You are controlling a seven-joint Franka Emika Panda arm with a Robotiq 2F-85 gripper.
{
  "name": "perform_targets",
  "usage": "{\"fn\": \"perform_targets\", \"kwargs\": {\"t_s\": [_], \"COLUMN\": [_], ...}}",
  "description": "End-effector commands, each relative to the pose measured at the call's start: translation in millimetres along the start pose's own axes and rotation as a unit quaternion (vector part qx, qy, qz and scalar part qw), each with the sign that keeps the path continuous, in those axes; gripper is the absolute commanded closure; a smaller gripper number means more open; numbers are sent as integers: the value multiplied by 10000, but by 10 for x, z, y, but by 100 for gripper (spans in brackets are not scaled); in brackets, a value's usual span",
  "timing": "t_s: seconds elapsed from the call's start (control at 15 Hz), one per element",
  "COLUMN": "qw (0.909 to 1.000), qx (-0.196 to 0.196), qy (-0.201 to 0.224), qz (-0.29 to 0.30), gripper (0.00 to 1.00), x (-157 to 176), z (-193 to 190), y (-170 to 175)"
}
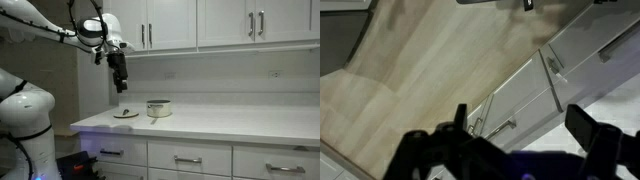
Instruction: Take the lid and put it on the pot
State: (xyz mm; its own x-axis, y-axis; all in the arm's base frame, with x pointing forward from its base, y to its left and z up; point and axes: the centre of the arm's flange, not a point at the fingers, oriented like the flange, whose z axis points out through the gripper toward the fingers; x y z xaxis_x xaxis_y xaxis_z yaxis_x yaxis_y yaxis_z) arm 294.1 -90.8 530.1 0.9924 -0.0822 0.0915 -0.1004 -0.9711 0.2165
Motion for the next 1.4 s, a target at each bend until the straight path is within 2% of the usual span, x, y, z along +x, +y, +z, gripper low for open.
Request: {"fn": "perform_targets", "kwargs": {"t_s": [0.0,0.33,0.47,0.73,0.93,1.13,1.33], "qw": [10000,10000,9998,9941,9810,9611,9414], "qx": [0,0,-18,-57,-103,-73,126], "qy": [0,0,3,68,93,232,432], "qz": [0,0,-179,-1078,-1933,-2750,-3344], "gripper": [0,0,0,0,0,0,0], "x": [0,0,78,173,196,231,334], "z": [0,0,55,89,94,55,72], "y": [0,0,-116,-694,-1249,-1785,-2163]}}
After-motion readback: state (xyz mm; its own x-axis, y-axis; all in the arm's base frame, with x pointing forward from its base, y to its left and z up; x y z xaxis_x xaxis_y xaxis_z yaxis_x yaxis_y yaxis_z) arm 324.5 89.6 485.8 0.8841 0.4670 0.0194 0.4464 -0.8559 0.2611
